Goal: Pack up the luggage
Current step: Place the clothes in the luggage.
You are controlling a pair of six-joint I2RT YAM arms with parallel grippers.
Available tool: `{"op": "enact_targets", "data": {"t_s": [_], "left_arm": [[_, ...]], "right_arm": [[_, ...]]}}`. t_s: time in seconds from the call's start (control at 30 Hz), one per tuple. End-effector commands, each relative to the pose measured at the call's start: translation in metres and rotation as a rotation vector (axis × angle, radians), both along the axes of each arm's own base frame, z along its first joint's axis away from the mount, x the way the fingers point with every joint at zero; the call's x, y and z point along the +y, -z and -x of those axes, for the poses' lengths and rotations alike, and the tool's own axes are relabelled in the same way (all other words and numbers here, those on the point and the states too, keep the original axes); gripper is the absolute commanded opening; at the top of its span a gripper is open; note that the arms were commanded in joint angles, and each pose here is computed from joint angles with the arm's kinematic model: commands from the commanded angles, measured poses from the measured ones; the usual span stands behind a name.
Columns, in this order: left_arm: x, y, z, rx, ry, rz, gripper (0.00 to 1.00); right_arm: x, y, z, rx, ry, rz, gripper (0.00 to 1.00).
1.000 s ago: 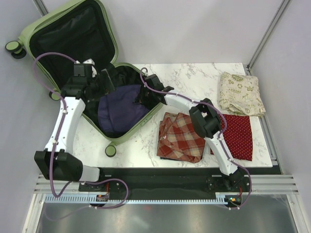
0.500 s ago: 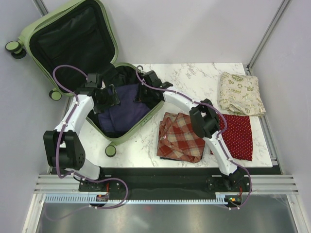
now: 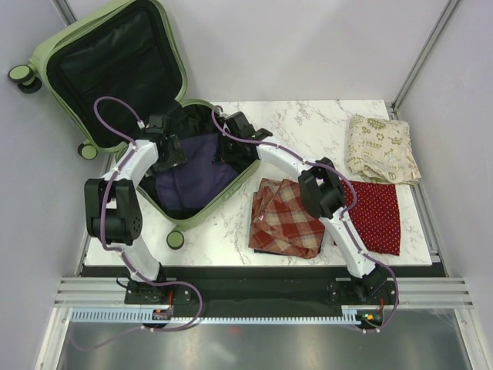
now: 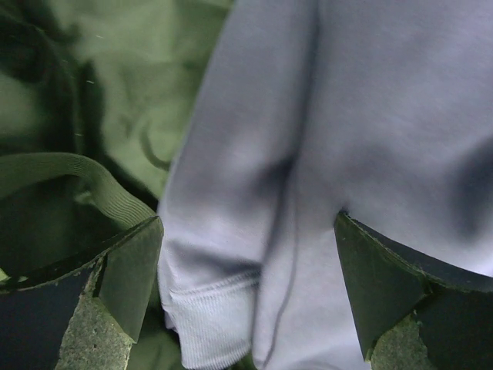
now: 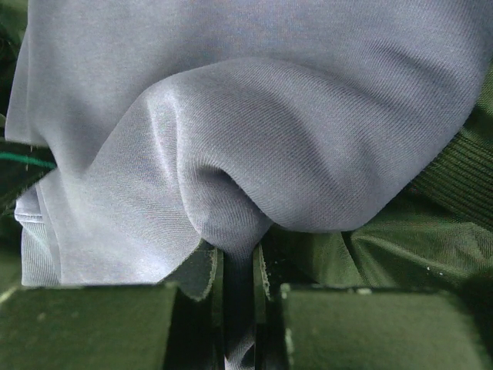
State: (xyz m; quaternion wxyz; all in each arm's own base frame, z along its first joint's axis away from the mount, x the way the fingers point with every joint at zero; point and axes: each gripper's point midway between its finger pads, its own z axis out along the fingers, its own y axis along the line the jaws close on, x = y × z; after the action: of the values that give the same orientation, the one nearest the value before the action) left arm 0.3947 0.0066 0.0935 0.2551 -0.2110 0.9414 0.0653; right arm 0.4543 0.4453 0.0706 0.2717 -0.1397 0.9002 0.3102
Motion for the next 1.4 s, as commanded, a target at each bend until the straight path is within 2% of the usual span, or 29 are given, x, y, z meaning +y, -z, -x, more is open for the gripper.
{"op": "enact_targets", "data": {"t_s": [0.0,0.23,0.27,0.43,0.53,0.57,0.63,0.73,0.77,0.93,1.03,1.1,1.17,1.2,1.27,1.3,1.37], "left_arm": [[0.026,-0.020,-0.021,-0.087,-0.067,-0.122,0.99],[0.031,0.013,-0.019,-0.022,-0.090,-0.091,0.99],[0.030,0.016,-0.019,-0.021,-0.096,-0.077,0.96],[0.023,0.039,-0.010,0.007,-0.091,-0.018,0.75],[0.021,0.050,-0.004,0.027,-0.088,0.008,0.58],[0.020,0.052,-0.002,0.035,-0.086,0.010,0.49],[0.016,0.057,0.003,0.046,-0.080,0.030,0.38],[0.011,0.062,0.012,0.054,-0.082,0.058,0.15],[0.008,0.062,0.013,0.049,-0.080,0.077,0.02],[-0.008,0.061,0.029,0.033,-0.098,0.175,0.02],[-0.020,0.056,0.037,0.008,-0.116,0.245,0.02],[-0.029,0.055,0.042,-0.001,-0.109,0.298,0.02],[-0.039,0.046,0.043,-0.022,-0.107,0.350,0.02],[-0.042,0.045,0.046,-0.024,-0.106,0.364,0.02],[-0.049,0.031,0.044,-0.062,-0.096,0.395,0.02],[-0.049,0.029,0.044,-0.069,-0.105,0.402,0.02],[-0.049,0.019,0.042,-0.096,-0.103,0.404,0.09]], "right_arm": [[-0.016,0.011,0.004,0.011,0.002,0.068,0.01],[-0.023,0.009,0.006,0.006,-0.001,0.097,0.02],[-0.023,0.007,0.005,0.000,-0.004,0.099,0.02],[-0.023,-0.002,-0.007,-0.056,-0.026,0.128,0.00],[-0.025,-0.005,-0.018,-0.101,-0.029,0.152,0.00],[-0.024,-0.009,-0.022,-0.122,-0.029,0.151,0.00],[-0.029,-0.003,-0.033,-0.132,-0.009,0.166,0.00],[-0.035,-0.001,-0.050,-0.166,0.018,0.178,0.00],[-0.036,-0.013,-0.061,-0.205,0.043,0.173,0.00],[-0.044,-0.033,-0.098,-0.344,0.145,0.178,0.02],[-0.051,-0.054,-0.118,-0.446,0.227,0.186,0.12],[-0.052,-0.062,-0.127,-0.484,0.249,0.172,0.15],[-0.049,-0.074,-0.134,-0.527,0.262,0.141,0.24],[-0.049,-0.076,-0.135,-0.535,0.264,0.137,0.39],[-0.048,-0.088,-0.136,-0.554,0.269,0.118,0.63],[-0.047,-0.093,-0.134,-0.555,0.261,0.109,0.79],[-0.048,-0.104,-0.128,-0.550,0.252,0.096,0.91]]}}
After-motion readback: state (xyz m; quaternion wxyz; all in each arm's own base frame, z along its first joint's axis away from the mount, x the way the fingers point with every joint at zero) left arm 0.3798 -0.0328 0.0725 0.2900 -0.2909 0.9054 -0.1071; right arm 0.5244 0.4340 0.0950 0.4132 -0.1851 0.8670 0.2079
